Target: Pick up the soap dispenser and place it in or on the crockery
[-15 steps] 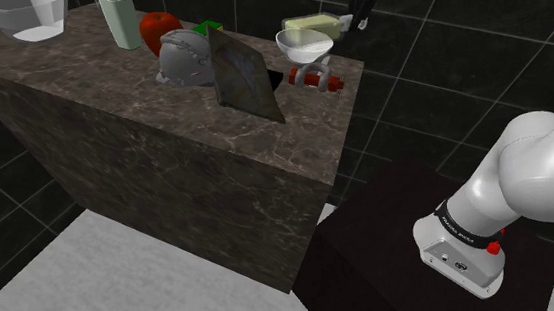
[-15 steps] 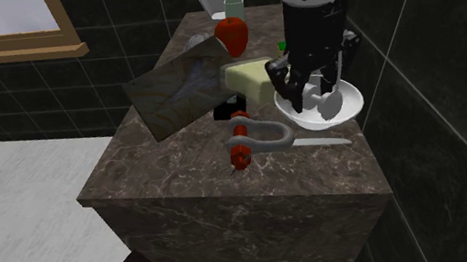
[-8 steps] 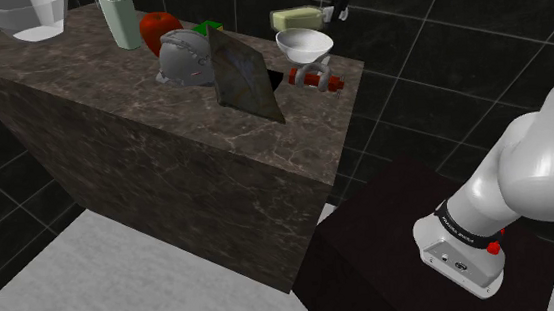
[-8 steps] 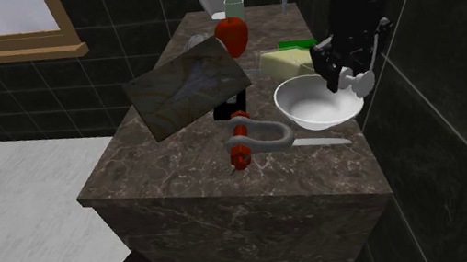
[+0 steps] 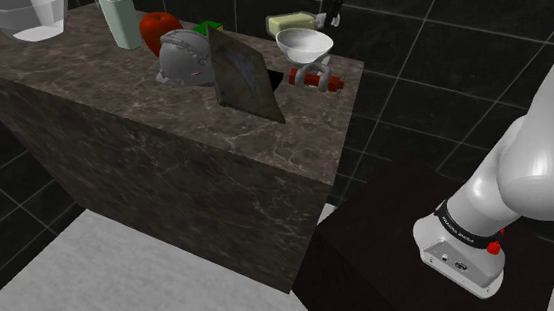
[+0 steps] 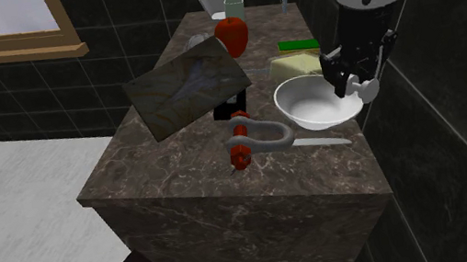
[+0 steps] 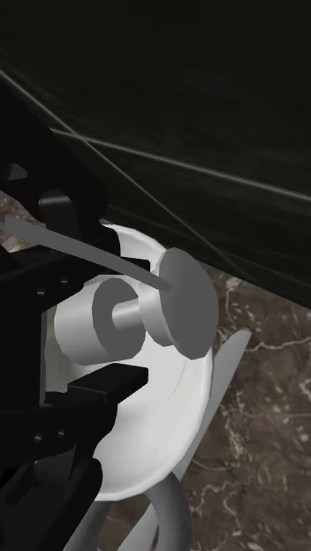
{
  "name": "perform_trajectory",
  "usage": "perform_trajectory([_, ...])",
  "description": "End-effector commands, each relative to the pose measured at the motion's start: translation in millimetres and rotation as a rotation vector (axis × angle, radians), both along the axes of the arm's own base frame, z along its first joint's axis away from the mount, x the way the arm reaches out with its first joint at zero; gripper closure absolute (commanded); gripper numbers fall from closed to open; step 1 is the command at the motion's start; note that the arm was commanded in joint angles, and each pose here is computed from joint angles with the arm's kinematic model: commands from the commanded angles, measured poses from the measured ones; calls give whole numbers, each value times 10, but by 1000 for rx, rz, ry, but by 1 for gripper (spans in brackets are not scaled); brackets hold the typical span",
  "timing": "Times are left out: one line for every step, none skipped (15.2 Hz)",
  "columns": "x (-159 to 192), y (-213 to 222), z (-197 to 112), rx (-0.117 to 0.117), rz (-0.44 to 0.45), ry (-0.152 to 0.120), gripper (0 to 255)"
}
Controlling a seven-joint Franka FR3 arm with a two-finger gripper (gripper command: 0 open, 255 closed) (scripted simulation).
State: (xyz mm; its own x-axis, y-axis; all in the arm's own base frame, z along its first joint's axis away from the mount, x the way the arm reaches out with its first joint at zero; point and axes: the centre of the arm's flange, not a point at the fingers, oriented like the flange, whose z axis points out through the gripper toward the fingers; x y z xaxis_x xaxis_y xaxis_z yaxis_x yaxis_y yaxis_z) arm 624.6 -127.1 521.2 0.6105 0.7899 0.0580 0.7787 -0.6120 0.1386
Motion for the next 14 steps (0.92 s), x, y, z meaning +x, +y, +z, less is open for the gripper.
perform_trajectory([-6, 4, -99, 0, 0, -1, 255])
perform_trajectory([-6, 4, -152, 0, 0, -1, 255])
perform_trajectory([-6, 4, -218, 0, 0, -1, 255])
perform_trajectory([-7, 4, -218, 0, 0, -1, 255])
perform_trajectory([-6, 4, -218, 0, 0, -1, 255])
perform_trajectory([-6, 4, -218, 0, 0, -1, 255])
perform_trajectory([-6, 4, -218, 0, 0, -1, 255])
perform_trajectory([-6, 4, -218, 0, 0, -1, 255])
perform_trajectory([-6, 4, -218, 0, 0, -1, 255])
perform_trajectory([-6, 4, -218, 0, 0, -1, 255])
perform_trajectory([-6, 4, -218, 0, 0, -1, 0])
perform_trajectory([-6, 4, -217, 0, 0, -1, 0])
perform_trajectory([-6, 4, -217, 0, 0, -1, 0])
perform_trajectory([-6, 4, -217, 0, 0, -1, 0])
